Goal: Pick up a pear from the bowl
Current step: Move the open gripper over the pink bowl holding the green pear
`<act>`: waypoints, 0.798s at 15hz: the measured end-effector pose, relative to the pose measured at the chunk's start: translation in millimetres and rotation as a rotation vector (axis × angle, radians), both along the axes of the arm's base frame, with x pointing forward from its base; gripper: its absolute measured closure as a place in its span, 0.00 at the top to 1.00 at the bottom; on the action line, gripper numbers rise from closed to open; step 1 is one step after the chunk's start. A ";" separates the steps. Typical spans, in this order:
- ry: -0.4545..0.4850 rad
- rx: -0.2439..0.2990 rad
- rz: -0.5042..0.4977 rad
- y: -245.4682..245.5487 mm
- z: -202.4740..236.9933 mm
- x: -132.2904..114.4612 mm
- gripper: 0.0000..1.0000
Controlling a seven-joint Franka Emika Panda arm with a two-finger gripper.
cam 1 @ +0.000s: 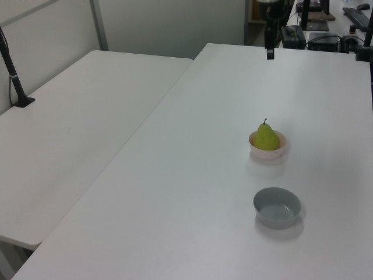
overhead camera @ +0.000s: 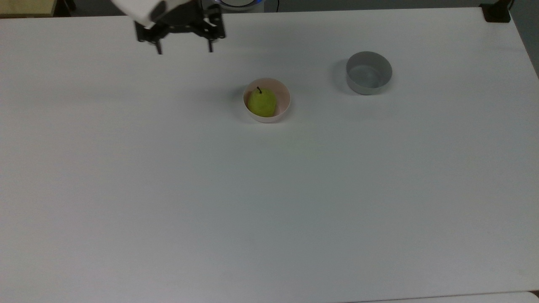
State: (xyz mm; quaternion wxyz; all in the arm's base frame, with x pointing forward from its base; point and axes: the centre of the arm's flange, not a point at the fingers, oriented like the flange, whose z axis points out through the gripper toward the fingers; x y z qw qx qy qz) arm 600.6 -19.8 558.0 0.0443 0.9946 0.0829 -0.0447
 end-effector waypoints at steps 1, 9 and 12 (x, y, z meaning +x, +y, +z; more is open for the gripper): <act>-0.001 0.000 0.032 20.1 0.3 0.2 1.00; 0.058 -0.006 0.206 124.8 -27.1 -14.4 1.00; 0.129 -0.016 0.224 135.2 -66.8 -18.9 1.00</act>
